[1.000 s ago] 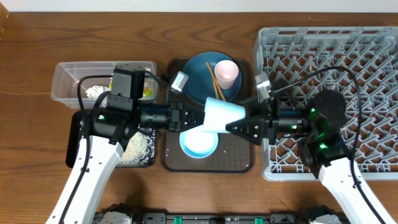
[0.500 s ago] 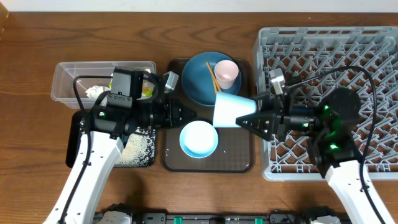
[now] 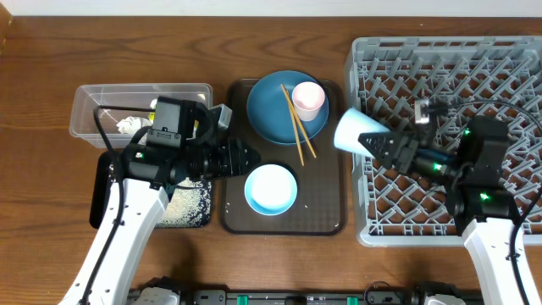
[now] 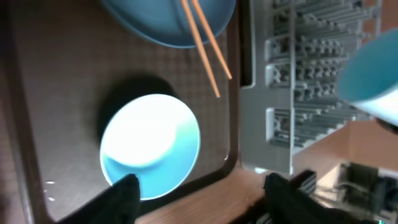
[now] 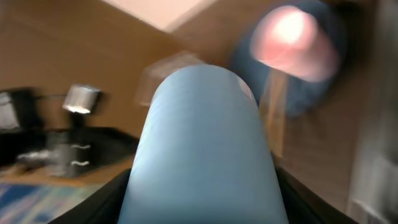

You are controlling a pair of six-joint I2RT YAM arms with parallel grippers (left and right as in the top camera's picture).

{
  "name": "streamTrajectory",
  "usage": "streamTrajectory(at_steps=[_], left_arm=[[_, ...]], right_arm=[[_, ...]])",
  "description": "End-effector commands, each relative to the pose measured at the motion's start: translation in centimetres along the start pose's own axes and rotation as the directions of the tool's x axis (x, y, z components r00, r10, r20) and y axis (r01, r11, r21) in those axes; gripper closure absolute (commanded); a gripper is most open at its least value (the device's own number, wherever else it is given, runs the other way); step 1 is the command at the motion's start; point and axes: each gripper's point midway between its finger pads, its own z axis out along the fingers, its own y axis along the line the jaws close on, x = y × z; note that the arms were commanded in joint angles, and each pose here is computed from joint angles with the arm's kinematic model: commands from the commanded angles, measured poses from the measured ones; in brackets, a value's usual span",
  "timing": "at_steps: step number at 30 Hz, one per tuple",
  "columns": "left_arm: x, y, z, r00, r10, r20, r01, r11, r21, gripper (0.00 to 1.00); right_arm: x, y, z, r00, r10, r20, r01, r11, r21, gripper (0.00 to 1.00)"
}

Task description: Sort waste into correct bins and load items into the dishwasher rack

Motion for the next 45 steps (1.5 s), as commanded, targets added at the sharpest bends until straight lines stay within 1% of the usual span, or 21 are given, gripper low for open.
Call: streamTrajectory(at_steps=[1,5,6,8,10,14,16,18,23,27,30,36,42,45], left_arm=[[-0.3,1.2,0.0,1.0,0.004,0.022,-0.002,0.998,-0.062,0.27],[-0.3,1.1,0.0,1.0,0.003,0.022,-0.002,0.998,-0.062,0.21],[-0.3,1.1,0.0,1.0,0.003,0.021,-0.002,0.998,-0.062,0.2],[-0.3,1.1,0.0,1.0,0.003,0.021,-0.002,0.998,-0.062,0.15],[-0.3,1.1,0.0,1.0,0.003,0.021,-0.002,0.998,-0.062,0.12],[-0.3,1.2,0.0,1.0,0.003,0.021,-0.002,0.998,-0.062,0.09],[-0.3,1.2,0.0,1.0,0.003,0.021,-0.002,0.998,-0.062,0.08],[-0.3,1.2,0.0,1.0,0.003,0.021,-0.002,0.998,-0.062,0.07],[-0.3,1.2,0.0,1.0,0.003,0.021,-0.002,0.998,-0.062,0.05],[-0.3,1.2,0.0,1.0,0.003,0.021,-0.002,0.998,-0.062,0.04],[-0.3,1.2,0.0,1.0,0.003,0.021,-0.002,0.998,-0.062,0.04],[-0.3,1.2,0.0,1.0,0.003,0.021,-0.002,0.998,-0.062,0.02],[-0.3,1.2,0.0,1.0,0.003,0.021,-0.002,0.998,-0.062,0.02],[-0.3,1.2,0.0,1.0,0.003,0.021,-0.002,0.998,-0.062,0.02]], right_arm=[[-2.7,-2.8,-1.9,0.983,-0.171,0.067,0.147,0.95,0.274,0.79],[-3.6,-0.9,-4.2,0.978,-0.208,0.017,0.187,0.912,0.365,0.78],[-3.9,-0.1,-4.9,0.979,-0.205,0.017,0.183,0.906,0.381,0.79],[-4.4,1.7,-6.6,0.978,-0.208,0.011,0.184,0.89,0.417,0.79],[-4.3,2.6,-8.4,0.983,-0.186,0.002,0.162,0.862,0.481,0.79],[-2.5,2.1,-12.1,0.993,-0.112,-0.039,0.111,0.76,0.641,0.8],[-1.6,1.3,-13.0,0.993,-0.094,-0.077,0.121,0.72,0.683,0.8],[-0.6,0.4,-13.7,0.992,-0.055,-0.111,0.118,0.683,0.721,0.84],[1.5,-0.8,-13.9,0.982,0.057,-0.183,0.1,0.66,0.745,0.86],[1.9,-1.7,-13.3,0.969,0.117,-0.218,0.091,0.651,0.753,0.86],[2.3,-2.1,-12.3,0.952,0.156,-0.264,0.098,0.662,0.743,0.86],[2.8,-2.5,-10.3,0.921,0.164,-0.354,0.161,0.667,0.727,0.87],[3.1,-2.7,-8.4,0.901,0.16,-0.404,0.198,0.675,0.71,0.88],[3.1,-3.7,-8.6,0.904,0.185,-0.385,0.192,0.628,0.754,0.88]])
